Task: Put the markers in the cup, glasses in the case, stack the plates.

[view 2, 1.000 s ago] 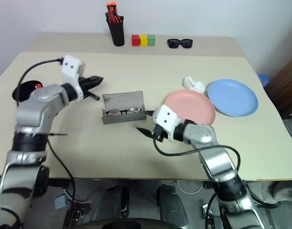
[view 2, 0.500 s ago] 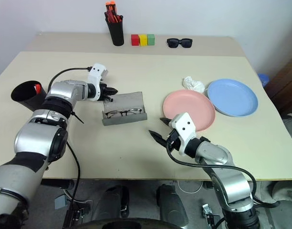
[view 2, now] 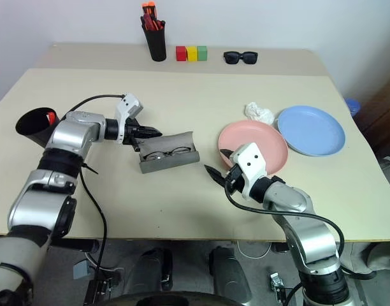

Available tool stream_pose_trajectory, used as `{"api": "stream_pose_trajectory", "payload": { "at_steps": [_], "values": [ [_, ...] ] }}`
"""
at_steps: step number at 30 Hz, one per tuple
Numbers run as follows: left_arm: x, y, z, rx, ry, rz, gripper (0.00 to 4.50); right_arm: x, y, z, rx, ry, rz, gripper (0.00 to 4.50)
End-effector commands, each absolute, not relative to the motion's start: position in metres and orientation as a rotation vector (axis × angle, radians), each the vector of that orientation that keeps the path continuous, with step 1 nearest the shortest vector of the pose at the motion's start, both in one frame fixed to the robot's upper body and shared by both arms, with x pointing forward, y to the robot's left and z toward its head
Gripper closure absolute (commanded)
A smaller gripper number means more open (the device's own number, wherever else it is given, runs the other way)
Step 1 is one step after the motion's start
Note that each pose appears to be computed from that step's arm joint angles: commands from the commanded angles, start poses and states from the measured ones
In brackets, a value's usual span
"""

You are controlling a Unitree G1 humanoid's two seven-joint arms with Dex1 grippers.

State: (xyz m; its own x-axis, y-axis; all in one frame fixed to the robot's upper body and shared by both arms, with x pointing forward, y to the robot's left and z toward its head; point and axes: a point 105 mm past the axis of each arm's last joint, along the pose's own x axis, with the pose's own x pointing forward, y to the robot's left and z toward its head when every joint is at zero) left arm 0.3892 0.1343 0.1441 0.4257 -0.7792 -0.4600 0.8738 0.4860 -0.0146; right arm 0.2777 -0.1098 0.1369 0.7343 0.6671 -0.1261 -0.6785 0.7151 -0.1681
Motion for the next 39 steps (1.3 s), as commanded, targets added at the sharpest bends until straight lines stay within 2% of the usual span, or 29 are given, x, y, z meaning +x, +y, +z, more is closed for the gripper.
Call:
{"api": "stream_pose_trajectory", "payload": {
  "at_steps": [1,4,7,14,20,26,30,35,38,39],
  "values": [
    [0.37,0.123,0.164,0.293,0.332,-1.14,4.46,0.282,-0.108,0.148,-0.223,0.007,0.742,1.45],
    [0.354,0.119,0.165,0.354,0.272,-1.194,4.46,0.286,-0.108,0.148,-0.221,0.006,0.738,1.45],
    [0.334,0.122,0.147,0.449,0.294,-1.245,4.46,0.294,-0.111,0.147,-0.24,0.014,0.706,1.45],
    [0.316,0.128,0.125,0.566,0.26,-1.26,4.46,0.312,-0.131,0.142,-0.35,0.06,0.599,1.45],
    [0.318,0.124,0.151,0.485,0.041,-1.174,4.46,0.307,-0.134,0.137,-0.484,0.091,0.619,1.45],
    [0.299,0.125,0.165,0.456,-0.092,-1.117,4.46,0.299,-0.135,0.119,-0.57,0.15,0.636,1.45],
    [0.285,0.126,0.164,0.416,-0.098,-1.103,4.46,0.301,-0.141,0.106,-0.613,0.197,0.601,1.45],
    [0.279,0.13,0.157,0.412,-0.063,-1.065,4.46,0.306,-0.149,0.096,-0.653,0.224,0.56,1.45],
    [0.278,0.13,0.154,0.408,-0.051,-1.055,4.5,0.308,-0.15,0.094,-0.654,0.226,0.556,2.35],
    [0.278,0.13,0.153,0.406,-0.049,-1.053,4.5,0.309,-0.151,0.094,-0.658,0.228,0.553,2.78]
  ]
}}
